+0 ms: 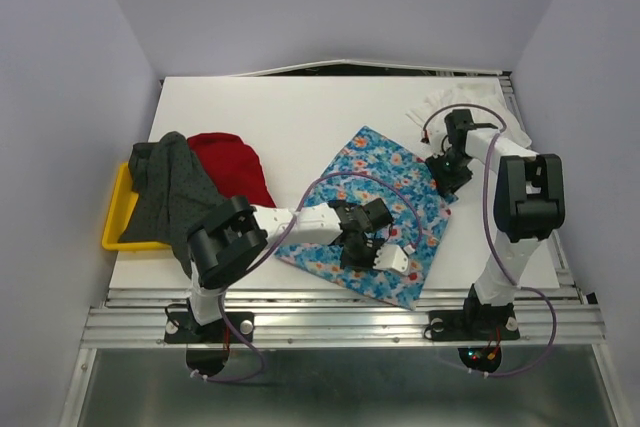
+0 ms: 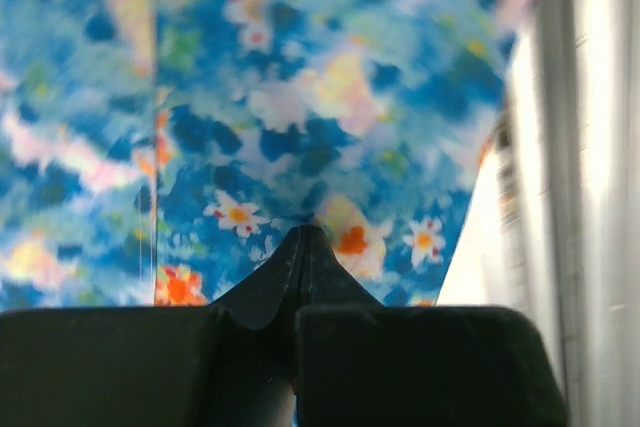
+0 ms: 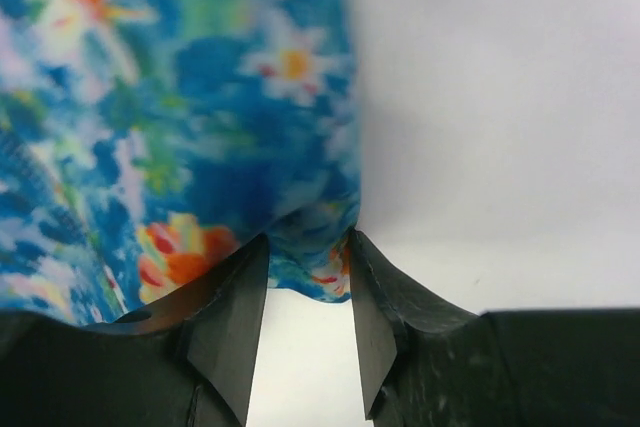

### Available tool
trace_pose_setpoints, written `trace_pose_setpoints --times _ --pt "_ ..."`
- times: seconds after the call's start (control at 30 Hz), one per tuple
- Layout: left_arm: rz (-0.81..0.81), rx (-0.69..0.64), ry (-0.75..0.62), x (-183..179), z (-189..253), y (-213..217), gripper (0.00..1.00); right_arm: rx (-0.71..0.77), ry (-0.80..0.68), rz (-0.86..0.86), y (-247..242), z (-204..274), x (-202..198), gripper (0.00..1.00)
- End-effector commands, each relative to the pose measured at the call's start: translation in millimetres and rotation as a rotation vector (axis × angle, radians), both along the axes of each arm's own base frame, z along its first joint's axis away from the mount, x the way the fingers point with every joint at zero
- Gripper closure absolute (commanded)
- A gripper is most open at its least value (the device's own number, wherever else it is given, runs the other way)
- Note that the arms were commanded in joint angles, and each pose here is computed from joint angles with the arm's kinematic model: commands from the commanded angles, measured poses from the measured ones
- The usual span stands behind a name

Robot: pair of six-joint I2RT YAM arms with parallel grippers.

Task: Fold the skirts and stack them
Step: Flatten the skirt out

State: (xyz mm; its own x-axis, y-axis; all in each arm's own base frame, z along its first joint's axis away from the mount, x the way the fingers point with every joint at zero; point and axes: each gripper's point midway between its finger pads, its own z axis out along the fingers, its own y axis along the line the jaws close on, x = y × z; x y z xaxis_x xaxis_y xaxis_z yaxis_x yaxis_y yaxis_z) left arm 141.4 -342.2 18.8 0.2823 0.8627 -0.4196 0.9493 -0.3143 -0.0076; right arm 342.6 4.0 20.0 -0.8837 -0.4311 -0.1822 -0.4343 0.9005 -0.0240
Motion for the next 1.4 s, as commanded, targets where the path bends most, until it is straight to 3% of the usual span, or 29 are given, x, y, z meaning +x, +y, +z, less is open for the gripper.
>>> trace_pose_setpoints --times 0.0,0.2,0.27,0.37,0.47,0.53,0.63,0.8,0.83,1.0,1.23,1.37 --pt "-0.030 0.018 0.278 -67.7 7.4 -12.4 0.93 0.041 -0.108 0.019 7.1 4.3 45.6 0.57" --pt "-0.010 -0.118 0.387 -84.5 55.0 -34.8 0.76 0.101 -0.162 0.165 46.7 16.5 52.2 0.57" --pt "0.000 -0.200 0.378 -77.6 82.2 -38.5 0.74 0.116 -0.181 0.199 57.9 18.5 53.4 0.57" --pt "0.068 -0.332 0.479 -45.9 130.2 -37.9 0.74 0.138 -0.207 0.274 80.2 19.3 55.6 0.58" --pt "0.214 -0.421 0.541 20.5 154.8 -21.6 0.75 0.151 -0.230 0.304 89.6 17.1 63.4 0.62" --pt "0.325 -0.485 0.522 81.2 172.5 -1.4 0.75 0.157 -0.256 0.317 97.2 20.0 72.7 0.70" --pt "0.462 -0.563 0.434 150.2 192.2 17.2 0.75 0.131 -0.284 0.330 95.3 20.2 85.8 0.72" --pt "0.726 -0.551 0.129 280.1 187.4 56.2 0.68 -0.003 -0.402 0.366 78.6 41.6 120.8 0.75" --pt "0.777 -0.490 0.092 301.3 163.0 61.9 0.66 -0.025 -0.430 0.375 76.5 46.9 128.5 0.80" --pt "0.762 -0.397 -0.044 352.3 137.0 66.9 0.63 -0.055 -0.469 0.401 75.3 58.4 144.2 0.99" --pt "0.774 -0.338 -0.229 394.1 97.7 80.3 0.59 -0.016 -0.476 0.437 83.3 62.3 142.8 0.99" --pt "0.751 -0.299 -0.238 404.0 75.7 82.3 0.59 -0.010 -0.466 0.455 83.8 62.1 136.5 0.99"
